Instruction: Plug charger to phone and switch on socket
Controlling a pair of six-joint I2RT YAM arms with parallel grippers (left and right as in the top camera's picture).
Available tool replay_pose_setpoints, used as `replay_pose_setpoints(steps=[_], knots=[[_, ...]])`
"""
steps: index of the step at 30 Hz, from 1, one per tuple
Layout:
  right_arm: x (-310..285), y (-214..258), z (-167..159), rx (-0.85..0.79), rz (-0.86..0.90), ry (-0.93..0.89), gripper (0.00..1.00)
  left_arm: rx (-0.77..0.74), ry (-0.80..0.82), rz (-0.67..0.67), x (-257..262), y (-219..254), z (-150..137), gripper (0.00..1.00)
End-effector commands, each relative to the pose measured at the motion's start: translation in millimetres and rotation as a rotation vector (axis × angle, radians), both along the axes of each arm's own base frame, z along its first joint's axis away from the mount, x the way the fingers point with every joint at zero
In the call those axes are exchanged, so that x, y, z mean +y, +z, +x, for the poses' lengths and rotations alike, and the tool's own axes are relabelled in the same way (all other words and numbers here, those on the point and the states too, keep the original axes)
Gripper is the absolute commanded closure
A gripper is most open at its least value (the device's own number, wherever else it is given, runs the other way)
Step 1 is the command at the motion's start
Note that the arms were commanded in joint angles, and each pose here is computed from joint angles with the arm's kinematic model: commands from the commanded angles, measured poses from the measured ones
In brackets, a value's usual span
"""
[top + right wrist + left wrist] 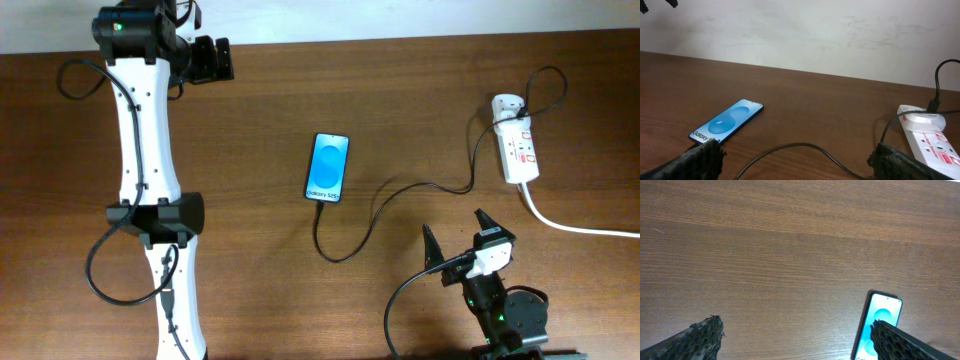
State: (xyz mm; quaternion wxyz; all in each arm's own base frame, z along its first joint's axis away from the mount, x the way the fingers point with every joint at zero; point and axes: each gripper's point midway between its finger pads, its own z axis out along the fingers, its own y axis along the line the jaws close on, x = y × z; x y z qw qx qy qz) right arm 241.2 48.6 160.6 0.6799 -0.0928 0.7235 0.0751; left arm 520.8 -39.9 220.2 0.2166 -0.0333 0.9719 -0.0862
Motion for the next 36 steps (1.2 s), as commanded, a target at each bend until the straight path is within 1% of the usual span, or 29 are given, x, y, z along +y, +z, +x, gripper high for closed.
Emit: replay_pose_setpoints(steps=[1,3,5,6,7,8,9,11,14,15,18,20,21,22,24,26,29,31,32,35,36], knots=[[-3,-2,0,0.005,0.006,-0.017,0.02,-0.086,0.002,0.039,6,50,-18,0.01],[-3,-2,0,0.005,0.006,-0.017,0.02,-0.081,0.041,0.112,21,71,-40,0.01],[-3,-2,0,0.005,0.006,-0.017,0.02,-0.041,0.063,0.162,31,79,-66,0.01],[-3,-2,0,0.005,0.006,-0.017,0.02,-0.028,0.062,0.162,31,80,-79,0.01],[-3,-2,0,0.005,0.006,-0.017,0.02,-0.032,0.062,0.162,32,79,-86,0.01],[-3,-2,0,0.005,0.006,-0.017,0.02,-0.028,0.062,0.162,32,73,-98,0.00],[-3,-2,0,0.005,0.006,-0.017,0.01,0.007,0.059,0.164,33,64,-117,0.01],[-3,-2,0,0.005,0.006,-0.017,0.02,0.054,0.055,0.167,33,55,-145,0.01],[-3,-2,0,0.005,0.006,-0.017,0.02,0.059,0.055,0.169,35,57,-179,0.01],[-3,-2,0,0.005,0.006,-0.017,0.02,0.052,0.056,0.169,35,53,-187,0.01],[-3,-2,0,0.005,0.006,-0.017,0.02,0.023,0.063,0.176,38,27,-204,0.01],[-3,-2,0,0.005,0.006,-0.017,0.02,0.071,0.060,0.181,39,3,-240,0.01],[-3,-2,0,0.005,0.006,-0.017,0.02,0.064,0.071,0.204,44,-2,-251,0.01],[-3,-2,0,0.005,0.006,-0.017,0.02,0.032,0.084,0.225,48,-5,-258,0.01],[-3,-2,0,0.005,0.006,-0.017,0.02,-0.080,0.098,0.219,49,-4,-261,0.01],[-3,-2,0,0.005,0.006,-0.017,0.02,-0.177,0.110,0.211,50,-6,-271,0.01],[-3,-2,0,0.005,0.006,-0.017,0.02,-0.370,0.157,0.200,56,2,-310,0.01],[-3,-2,0,0.005,0.006,-0.017,0.02,-0.432,0.176,0.200,59,-1,-325,0.01],[-3,-2,0,0.005,0.006,-0.017,0.02,-0.469,0.176,0.193,58,-12,-322,0.01],[-3,-2,0,0.005,0.006,-0.017,0.02,-0.545,0.176,0.178,56,-38,-295,0.01],[-3,-2,0,0.005,0.006,-0.017,0.02,-0.602,0.163,0.154,52,-43,-287,0.01]])
